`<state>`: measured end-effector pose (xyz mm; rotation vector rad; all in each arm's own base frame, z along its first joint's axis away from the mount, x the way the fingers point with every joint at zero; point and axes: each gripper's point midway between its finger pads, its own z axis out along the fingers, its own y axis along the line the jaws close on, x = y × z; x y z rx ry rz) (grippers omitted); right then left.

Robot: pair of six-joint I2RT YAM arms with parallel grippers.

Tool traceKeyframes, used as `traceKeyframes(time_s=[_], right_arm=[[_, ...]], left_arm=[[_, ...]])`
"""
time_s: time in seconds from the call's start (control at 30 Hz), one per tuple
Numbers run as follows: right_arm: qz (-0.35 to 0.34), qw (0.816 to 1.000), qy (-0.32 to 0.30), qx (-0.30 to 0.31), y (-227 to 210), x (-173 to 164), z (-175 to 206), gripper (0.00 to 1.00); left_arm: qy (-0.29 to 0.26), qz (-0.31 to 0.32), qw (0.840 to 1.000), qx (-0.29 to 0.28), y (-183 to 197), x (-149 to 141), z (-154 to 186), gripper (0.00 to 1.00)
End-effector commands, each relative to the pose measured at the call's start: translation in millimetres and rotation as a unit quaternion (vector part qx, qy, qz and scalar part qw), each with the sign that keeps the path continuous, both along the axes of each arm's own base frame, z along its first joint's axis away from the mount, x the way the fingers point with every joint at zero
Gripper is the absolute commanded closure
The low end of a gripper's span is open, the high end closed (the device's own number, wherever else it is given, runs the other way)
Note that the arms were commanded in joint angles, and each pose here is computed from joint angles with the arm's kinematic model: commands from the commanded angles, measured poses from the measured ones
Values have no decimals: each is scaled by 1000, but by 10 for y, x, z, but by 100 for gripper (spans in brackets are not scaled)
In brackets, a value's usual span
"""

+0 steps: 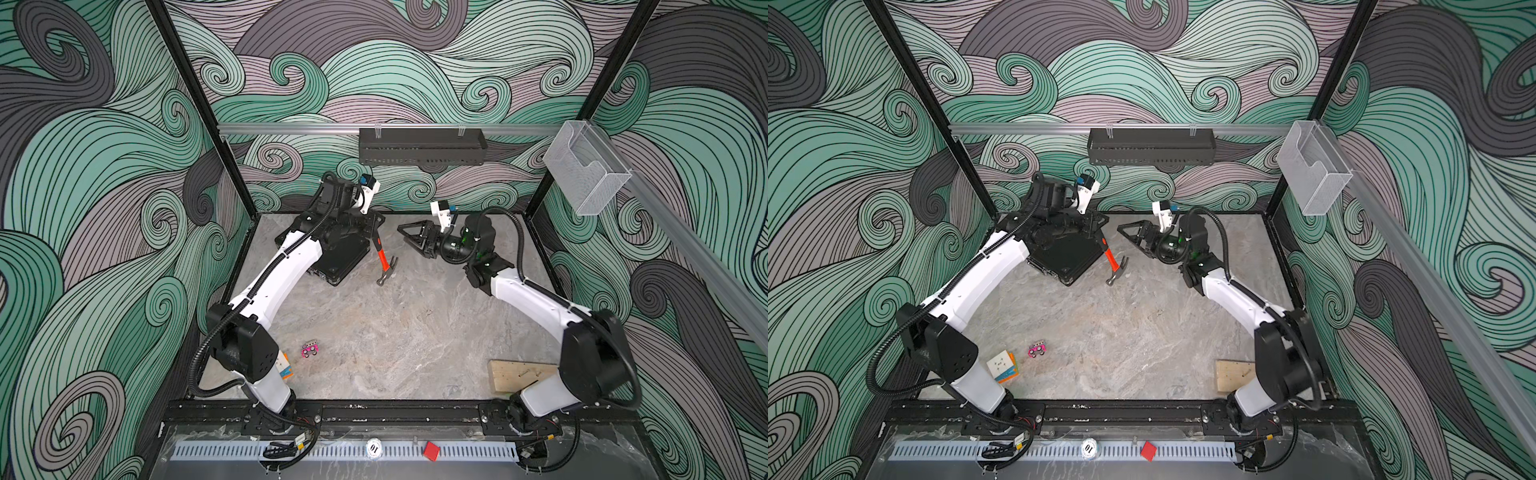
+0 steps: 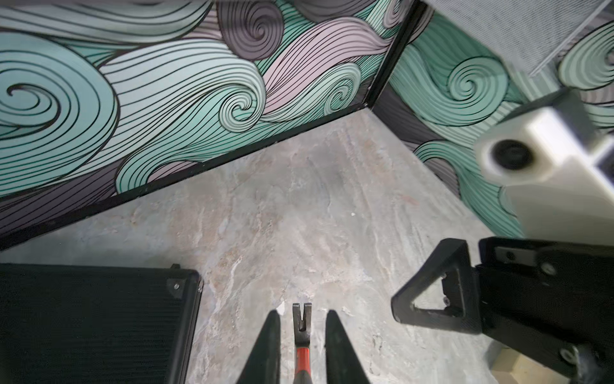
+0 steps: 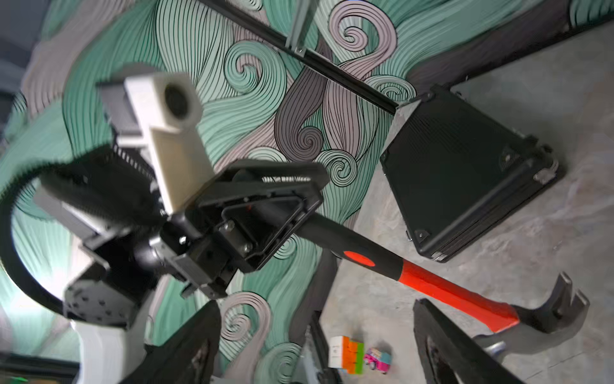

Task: Use a claw hammer to pull out a nail
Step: Pick up the hammer at the center of the board.

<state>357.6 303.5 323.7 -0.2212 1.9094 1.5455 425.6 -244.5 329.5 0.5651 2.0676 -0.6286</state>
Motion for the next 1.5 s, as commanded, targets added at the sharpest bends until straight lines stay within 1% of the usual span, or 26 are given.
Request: traceKeyframes(time_s=[0.0,0.07,0.2,0.3,0.5,0.63,0.67,0.77,0.87,0.93,0.97,1.0,1.07,1.13,1.17,1.2,1.23,1.3,1.4,1.47], right_arm=[[34,983,-102,-149,-93,-269,-346,8],[37,979,-126,-157,-100,-290,-296,7],[58,976,-134,-162,-46,-297,-288,10],[62,975,-139,-162,8,-274,-293,12],[81,973,-157,-151,148,-292,-176,15],[78,973,-159,-149,165,-274,-121,16],[71,973,-158,-155,154,-252,-125,17],[29,969,-129,-211,-15,-179,-300,19],[-77,951,-83,-286,-422,-49,-523,17],[-170,929,-33,-328,-837,-7,-645,15],[-213,914,-3,-346,-1071,-37,-714,13],[-265,895,30,-358,-1342,-92,-765,10],[-350,858,84,-368,-1834,-267,-866,10],[-445,800,135,-379,-2399,-533,-988,7],[-482,770,158,-387,-2649,-696,-1050,5],[-512,744,175,-391,-2865,-857,-1093,2],[-534,725,187,-393,-3020,-984,-1124,0],[-566,696,202,-394,-3268,-1192,-1149,0],[-597,647,238,-411,-3581,-1424,-1259,0],[-602,625,270,-417,-3720,-1507,-1386,0]], left_arm=[[-12,-65,996,-60,-69,-230,447,100],[-11,-79,994,-78,-71,-284,554,100],[-8,-99,991,-94,-68,-388,734,100],[-10,-116,988,-101,-93,-463,806,100],[1,-136,986,-100,-121,-530,774,100],[6,-142,985,-97,-133,-545,731,100],[6,-143,985,-95,-133,-548,716,100],[16,-137,987,-83,-121,-516,582,100],[12,-125,990,-64,-144,-450,438,100],[22,-123,990,-63,-173,-413,371,100],[25,-121,991,-59,-190,-398,324,100],[29,-119,991,-53,-211,-383,262,100],[33,-119,991,-54,-261,-358,194,100],[37,-116,991,-63,-311,-327,164,100],[39,-119,990,-66,-343,-322,148,100],[40,-120,990,-68,-370,-320,131,100],[42,-124,989,-68,-403,-322,109,100],[45,-134,988,-69,-468,-331,64,100],[48,-146,986,-67,-535,-344,16,100],[48,-151,985,-66,-575,-356,-15,100]])
